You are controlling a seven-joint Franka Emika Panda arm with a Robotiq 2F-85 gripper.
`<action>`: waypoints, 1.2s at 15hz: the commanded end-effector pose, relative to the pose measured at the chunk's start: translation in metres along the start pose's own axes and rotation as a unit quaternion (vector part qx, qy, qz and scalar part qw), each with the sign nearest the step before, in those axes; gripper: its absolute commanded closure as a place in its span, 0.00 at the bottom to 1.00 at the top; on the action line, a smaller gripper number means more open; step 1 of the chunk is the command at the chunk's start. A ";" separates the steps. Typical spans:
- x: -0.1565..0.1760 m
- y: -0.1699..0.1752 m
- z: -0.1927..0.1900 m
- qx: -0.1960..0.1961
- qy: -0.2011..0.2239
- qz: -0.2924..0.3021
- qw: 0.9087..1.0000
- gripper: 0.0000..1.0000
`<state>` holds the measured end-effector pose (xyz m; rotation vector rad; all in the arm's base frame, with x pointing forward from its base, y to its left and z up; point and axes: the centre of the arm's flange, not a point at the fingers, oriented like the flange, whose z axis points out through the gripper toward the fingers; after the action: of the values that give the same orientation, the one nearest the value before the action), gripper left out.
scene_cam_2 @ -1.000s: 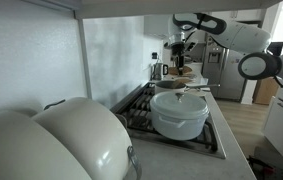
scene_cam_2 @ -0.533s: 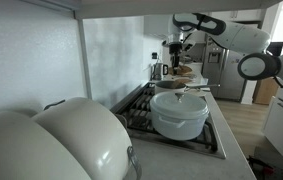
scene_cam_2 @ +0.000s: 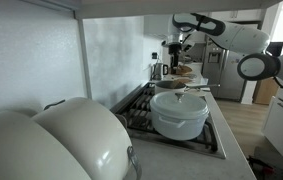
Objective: Put the object on the chopping board in the cream white pot
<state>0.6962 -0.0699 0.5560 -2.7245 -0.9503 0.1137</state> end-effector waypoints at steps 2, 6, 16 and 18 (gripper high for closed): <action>-0.011 -0.008 0.008 -0.010 0.009 -0.009 1.000 0.01; -0.011 -0.005 0.001 -0.022 0.014 0.009 1.000 0.00; -0.051 0.035 -0.059 -0.148 0.167 0.109 0.969 0.00; -0.032 0.056 -0.072 -0.137 0.159 0.096 0.973 0.00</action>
<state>0.7161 -0.1482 0.6108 -2.9529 -0.6492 -0.4413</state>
